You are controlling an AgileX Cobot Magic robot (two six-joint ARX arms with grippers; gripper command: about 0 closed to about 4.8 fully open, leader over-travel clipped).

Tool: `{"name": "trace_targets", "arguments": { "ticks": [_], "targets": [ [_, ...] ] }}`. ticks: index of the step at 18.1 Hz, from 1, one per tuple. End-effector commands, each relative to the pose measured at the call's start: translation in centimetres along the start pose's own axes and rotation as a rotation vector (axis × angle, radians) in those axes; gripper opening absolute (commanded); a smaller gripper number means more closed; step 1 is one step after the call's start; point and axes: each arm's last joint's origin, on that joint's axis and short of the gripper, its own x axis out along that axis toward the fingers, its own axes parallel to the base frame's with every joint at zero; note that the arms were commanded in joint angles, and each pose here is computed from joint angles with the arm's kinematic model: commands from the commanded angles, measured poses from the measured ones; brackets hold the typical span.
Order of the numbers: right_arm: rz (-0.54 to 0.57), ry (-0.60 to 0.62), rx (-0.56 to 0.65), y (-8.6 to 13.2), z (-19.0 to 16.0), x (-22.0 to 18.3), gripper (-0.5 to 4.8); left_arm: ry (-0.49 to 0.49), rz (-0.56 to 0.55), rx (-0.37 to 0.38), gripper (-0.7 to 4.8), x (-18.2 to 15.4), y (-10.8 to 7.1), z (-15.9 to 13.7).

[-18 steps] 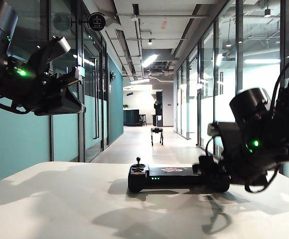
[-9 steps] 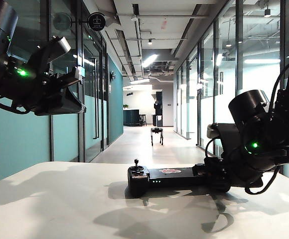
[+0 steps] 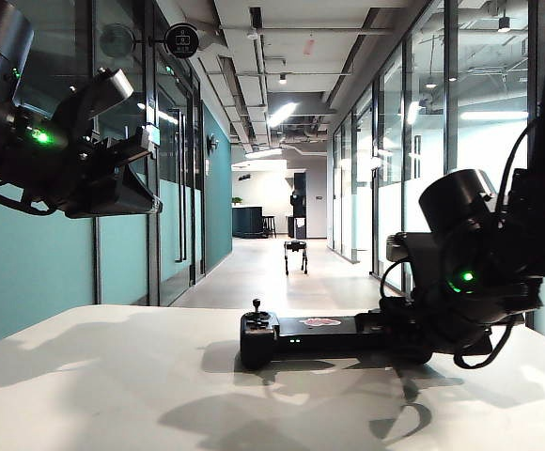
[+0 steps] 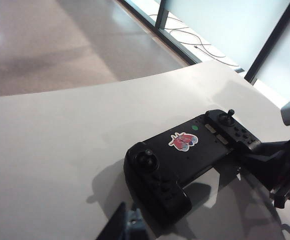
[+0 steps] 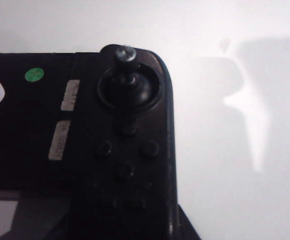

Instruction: Push the left joystick on the remote control sitting on the white table backward to make the robot dog back up in a straight line until it returns close to you.

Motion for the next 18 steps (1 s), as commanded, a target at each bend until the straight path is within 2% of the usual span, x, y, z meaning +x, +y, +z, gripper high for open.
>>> {"name": "trace_targets", "arguments": {
  "ticks": [1,5,9,14,18],
  "targets": [
    [0.003,-0.026,0.023,0.3,0.4,-0.1,1.44,0.021,-0.028,0.033,-0.06,0.8,0.1,1.0],
    [-0.037,-0.034,0.03,0.2,0.4,-0.1,1.44,0.048,-0.134,0.039,-0.06,4.2,0.8,2.0],
    [-0.054,-0.039,0.031,0.2,0.5,-0.1,1.44,0.102,-0.206,0.015,-0.06,7.4,1.7,1.5],
    [-0.072,-0.051,0.052,0.1,0.6,-0.1,1.44,0.141,-0.214,0.022,-0.06,10.6,2.8,0.1],
    [-0.071,-0.052,0.052,0.1,0.6,-0.1,1.44,0.145,-0.257,0.03,-0.06,13.0,3.4,0.2]
  ]
}}
